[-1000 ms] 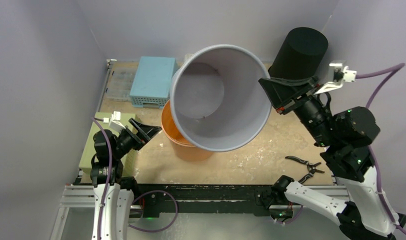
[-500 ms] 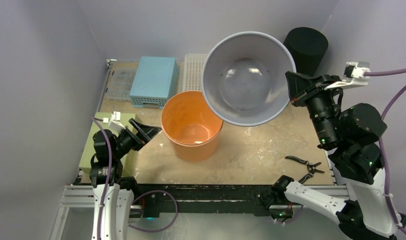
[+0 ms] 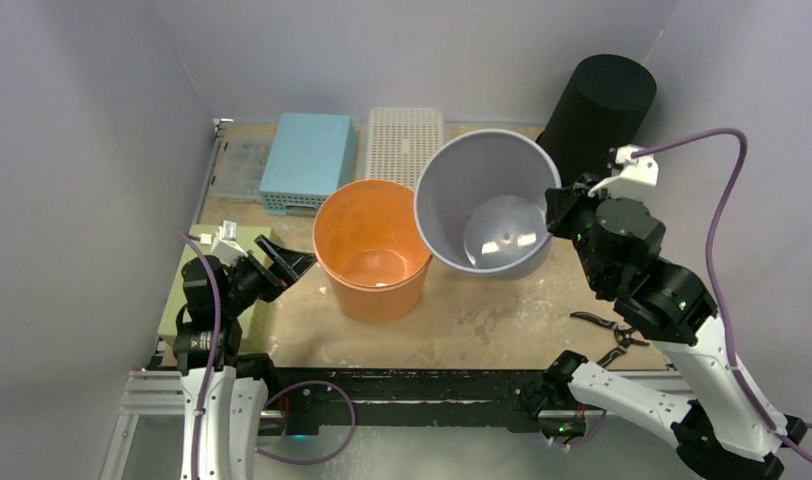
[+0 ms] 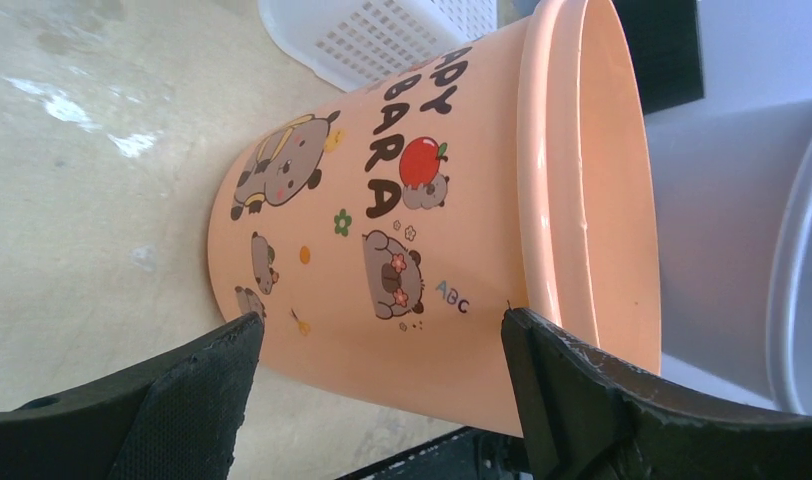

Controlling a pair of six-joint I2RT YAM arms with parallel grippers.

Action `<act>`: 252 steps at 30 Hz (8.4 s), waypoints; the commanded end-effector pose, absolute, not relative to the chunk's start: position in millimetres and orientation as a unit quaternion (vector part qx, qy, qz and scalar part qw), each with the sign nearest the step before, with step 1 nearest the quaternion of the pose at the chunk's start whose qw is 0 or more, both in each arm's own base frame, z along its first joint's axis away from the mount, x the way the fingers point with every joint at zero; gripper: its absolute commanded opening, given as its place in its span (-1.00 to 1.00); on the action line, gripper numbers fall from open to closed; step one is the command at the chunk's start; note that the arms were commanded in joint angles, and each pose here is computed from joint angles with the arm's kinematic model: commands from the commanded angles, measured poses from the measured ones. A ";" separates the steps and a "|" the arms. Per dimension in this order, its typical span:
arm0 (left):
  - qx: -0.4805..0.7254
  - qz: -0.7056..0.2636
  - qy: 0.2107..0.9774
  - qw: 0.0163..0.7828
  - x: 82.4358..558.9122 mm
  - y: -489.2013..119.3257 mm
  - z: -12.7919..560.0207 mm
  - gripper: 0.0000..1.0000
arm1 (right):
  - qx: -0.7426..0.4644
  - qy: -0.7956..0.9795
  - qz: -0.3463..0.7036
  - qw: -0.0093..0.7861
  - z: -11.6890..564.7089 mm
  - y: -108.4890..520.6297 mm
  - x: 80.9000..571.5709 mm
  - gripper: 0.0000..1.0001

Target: Turn the large container upside down

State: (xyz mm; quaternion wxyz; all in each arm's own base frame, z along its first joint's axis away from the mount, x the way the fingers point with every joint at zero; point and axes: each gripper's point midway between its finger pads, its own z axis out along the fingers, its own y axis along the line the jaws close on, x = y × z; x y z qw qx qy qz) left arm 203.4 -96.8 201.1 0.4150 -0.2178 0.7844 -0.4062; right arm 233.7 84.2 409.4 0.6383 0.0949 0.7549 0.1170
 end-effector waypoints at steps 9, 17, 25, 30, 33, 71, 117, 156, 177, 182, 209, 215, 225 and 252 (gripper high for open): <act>-0.233 -0.283 0.803 0.470 196.5 -59.4 236.7 0.84 | 0.179 0.777 0.290 0.529 354.0 132.6 213.5 -1.00; -0.285 -0.187 0.820 0.459 186.0 -27.1 226.6 0.85 | 0.193 0.770 0.326 0.514 346.6 145.8 215.4 -1.00; -0.160 -0.296 0.793 0.507 174.5 -72.1 291.2 0.84 | 0.172 0.782 0.302 0.517 334.1 145.6 218.1 -1.00; -0.085 -0.364 0.793 0.482 144.9 -103.9 304.9 0.83 | 0.164 0.794 0.290 0.508 317.4 143.2 213.8 -1.00; -0.047 -0.405 0.775 0.483 126.2 -120.1 326.7 0.83 | 0.159 0.797 0.294 0.503 311.2 142.8 209.2 -1.00; -0.162 -0.234 0.810 0.512 245.3 -24.4 379.6 0.53 | 0.161 0.812 0.306 0.470 278.4 152.4 204.0 -1.00; -0.008 -0.337 0.830 0.445 246.2 -202.7 346.5 0.38 | 0.208 0.808 0.249 0.491 276.7 127.9 213.1 -1.00; -0.018 -0.374 0.833 0.407 163.8 -283.3 267.6 -0.01 | 0.174 0.800 0.286 0.498 297.1 123.0 192.2 -0.64; -0.016 -0.320 0.859 0.400 166.9 -275.5 242.2 -0.48 | 0.111 0.808 0.342 0.467 307.9 151.2 178.7 0.15; -0.010 -0.311 0.863 0.397 166.5 -275.0 237.9 -0.52 | 0.105 0.814 0.339 0.460 307.2 157.8 182.8 0.17; -0.004 -0.302 0.866 0.398 167.9 -279.2 237.7 -0.58 | 0.025 0.831 0.321 0.454 321.0 163.1 232.3 0.42; -0.012 -0.292 0.869 0.400 169.9 -275.7 235.6 -0.59 | -0.004 0.822 0.364 0.439 327.6 173.5 222.1 0.30; -0.046 -0.264 0.873 0.408 173.8 -257.7 226.7 -0.69 | -0.037 0.830 0.380 0.406 316.8 179.0 202.8 0.01; -0.051 -0.257 0.874 0.409 175.2 -257.2 218.0 -0.81 | -0.114 0.793 0.483 0.352 334.1 214.0 178.6 -0.93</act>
